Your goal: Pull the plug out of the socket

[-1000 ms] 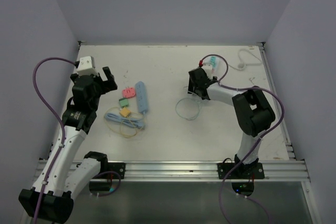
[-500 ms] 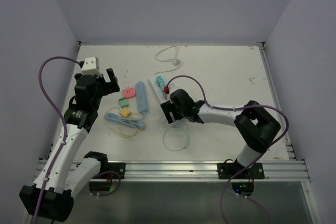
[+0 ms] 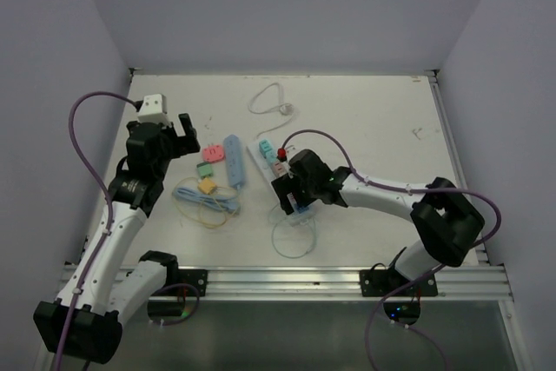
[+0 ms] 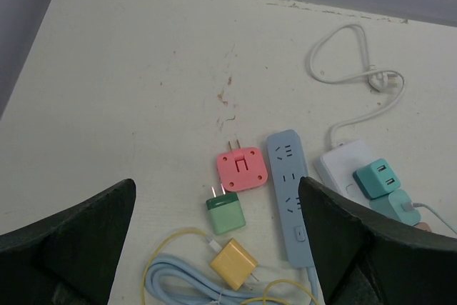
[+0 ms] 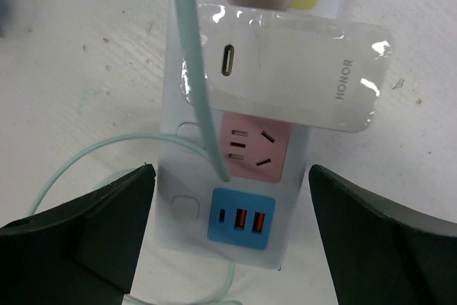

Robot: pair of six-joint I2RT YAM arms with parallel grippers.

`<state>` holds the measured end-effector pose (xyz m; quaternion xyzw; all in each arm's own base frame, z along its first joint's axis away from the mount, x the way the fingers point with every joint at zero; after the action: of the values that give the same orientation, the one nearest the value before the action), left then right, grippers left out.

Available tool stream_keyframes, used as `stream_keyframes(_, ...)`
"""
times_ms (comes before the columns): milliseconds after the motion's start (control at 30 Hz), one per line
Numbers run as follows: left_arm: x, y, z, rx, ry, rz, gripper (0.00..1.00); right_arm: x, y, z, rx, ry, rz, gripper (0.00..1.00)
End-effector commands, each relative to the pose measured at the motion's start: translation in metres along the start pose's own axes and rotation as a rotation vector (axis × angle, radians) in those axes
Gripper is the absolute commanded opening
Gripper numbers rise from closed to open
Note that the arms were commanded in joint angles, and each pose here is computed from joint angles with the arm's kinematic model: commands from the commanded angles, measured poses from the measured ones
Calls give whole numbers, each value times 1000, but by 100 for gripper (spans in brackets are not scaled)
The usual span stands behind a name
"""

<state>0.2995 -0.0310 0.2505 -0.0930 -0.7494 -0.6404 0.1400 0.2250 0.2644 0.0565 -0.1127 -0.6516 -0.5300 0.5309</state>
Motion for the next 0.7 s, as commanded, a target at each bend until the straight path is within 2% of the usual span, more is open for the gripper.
stream_keyframes(0, -4, 8, -2, 2, -14, -36, 100, 29, 42, 11, -19, 34, -109, 93)
stream_keyframes(233, -6, 6, -4, 2, -25, -24, 100, 40, 58, 10, -30, 10, -157, 97)
stream_keyframes(400, -9, 2, -11, 29, -57, -4, 99, 47, 76, 0, -53, -64, -219, 93)
stream_keyframes(500, -11, -7, -24, 81, -126, 48, 100, 50, 84, -6, -55, -119, -230, 91)
stream_keyframes(667, -12, -42, -53, 187, -268, 208, 100, 44, 92, -11, -63, -160, -242, 89)
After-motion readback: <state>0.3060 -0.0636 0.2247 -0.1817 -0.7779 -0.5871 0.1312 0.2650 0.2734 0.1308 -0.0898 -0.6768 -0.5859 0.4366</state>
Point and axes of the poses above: each gripper's point midway between its finger pads, its own x axis back along the fingers, its own z axis along the line the jaws close on, y = z × x, the point moved 2 cm from there along x, back along the fingers
